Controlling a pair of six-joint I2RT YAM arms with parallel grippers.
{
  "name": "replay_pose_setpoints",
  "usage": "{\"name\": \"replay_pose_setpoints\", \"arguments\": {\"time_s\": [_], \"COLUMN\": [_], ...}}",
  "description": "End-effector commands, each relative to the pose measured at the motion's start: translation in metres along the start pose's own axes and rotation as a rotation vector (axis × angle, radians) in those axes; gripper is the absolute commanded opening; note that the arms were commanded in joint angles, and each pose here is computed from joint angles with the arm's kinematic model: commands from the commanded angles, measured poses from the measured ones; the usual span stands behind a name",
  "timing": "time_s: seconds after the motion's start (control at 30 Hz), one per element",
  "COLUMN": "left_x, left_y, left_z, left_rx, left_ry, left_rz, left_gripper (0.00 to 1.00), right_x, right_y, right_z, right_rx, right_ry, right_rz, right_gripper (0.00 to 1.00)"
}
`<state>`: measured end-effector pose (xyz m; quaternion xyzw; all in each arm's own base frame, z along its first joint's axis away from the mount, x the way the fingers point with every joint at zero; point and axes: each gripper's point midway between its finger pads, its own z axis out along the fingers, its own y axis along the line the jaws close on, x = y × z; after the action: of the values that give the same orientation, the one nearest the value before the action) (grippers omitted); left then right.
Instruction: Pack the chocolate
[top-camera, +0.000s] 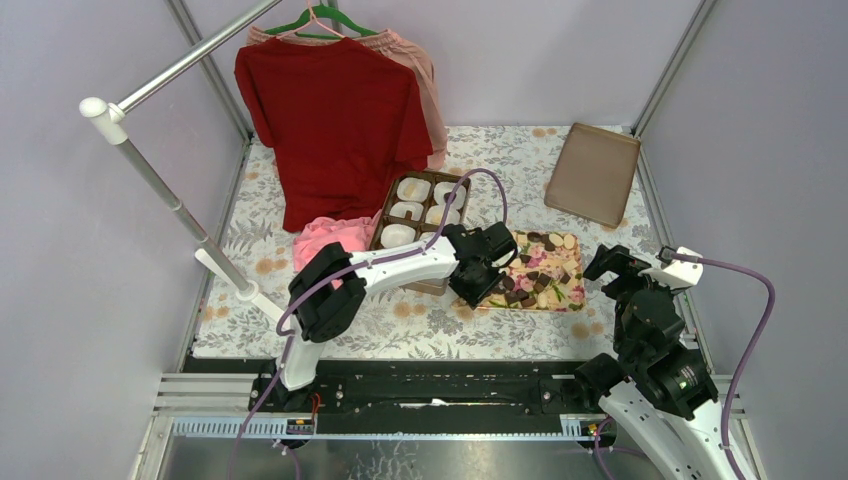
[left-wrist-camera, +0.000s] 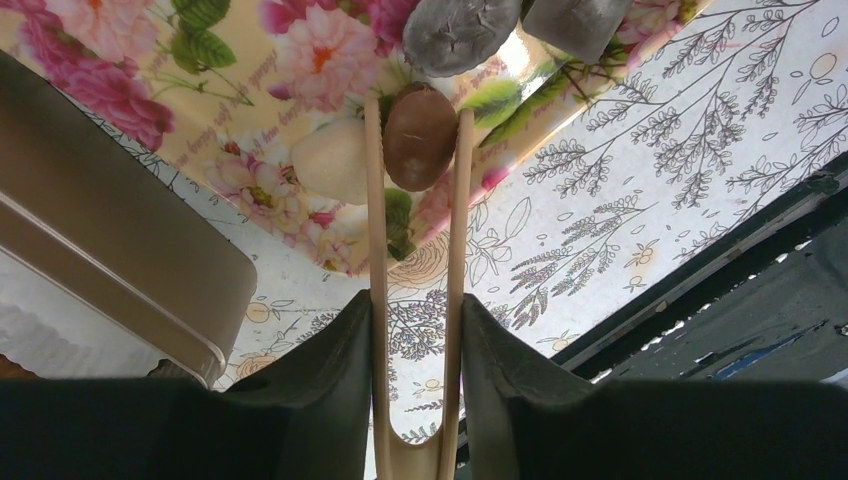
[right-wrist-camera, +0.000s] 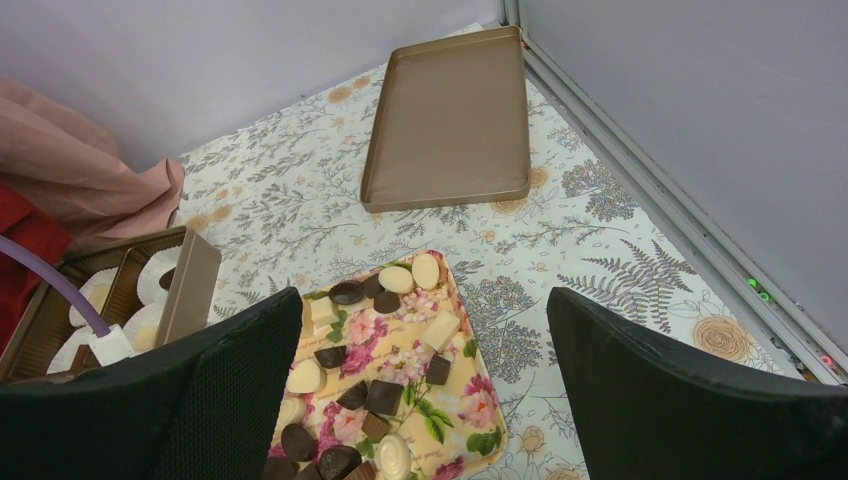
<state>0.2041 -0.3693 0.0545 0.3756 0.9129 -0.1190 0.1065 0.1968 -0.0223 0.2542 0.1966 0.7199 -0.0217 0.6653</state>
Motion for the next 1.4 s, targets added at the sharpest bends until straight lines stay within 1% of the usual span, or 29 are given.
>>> {"name": "replay_pose_setpoints", "arguments": {"time_s": [0.0, 0.17, 0.37, 0.53, 0.7, 0.9, 1.1, 1.37], "left_x": [-0.008, -0.013, -0.019, -0.02, -0.017, -0.005, 0.013, 0.028], "left_y": [-0.002, -0.002, 0.002, 0.017, 0.046, 0.099, 0.147, 0.196], "left_z": [-0.015, -0.033, -0.052, -0.07, -0.086, -0.1, -0.106, -0.107], "left_rx": [0.001, -0.002, -0.008, -0.038, -0.071, -0.163, -0.243, -0.315], "left_ry": [-0.024, -0.06, -0.102, -0.127, -0.147, -0.153, -0.132, -0.109], "left_rz": [0.016, 0.016, 0.005, -0.027, -0.09, -0.188, -0.287, -0.38], "left_gripper": [0.36, 0.32, 0.31, 0.31, 0.32, 0.32, 0.32, 0.33], "right_x": [-0.009, -0.008, -0.009, -0.008, -0.008, -0.008, -0.008, -0.008], "right_y": [0.003, 0.003, 0.003, 0.003, 0.003, 0.003, 0.003, 0.003], "right_z": [0.001, 0.001, 0.001, 0.001, 0.002, 0.001, 0.001, 0.002], "right_rx": [-0.005, -0.005, -0.005, -0.003, -0.003, -0.005, -0.004, -0.003], "right_ry": [-0.031, -0.03, -0.03, -0.028, -0.028, -0.028, -0.027, -0.027], "right_rz": [0.018, 0.017, 0.018, 0.015, 0.012, 0.015, 0.012, 0.01], "right_gripper": [1.0, 1.0, 1.0, 1.0, 1.0, 1.0, 1.0, 1.0]}}
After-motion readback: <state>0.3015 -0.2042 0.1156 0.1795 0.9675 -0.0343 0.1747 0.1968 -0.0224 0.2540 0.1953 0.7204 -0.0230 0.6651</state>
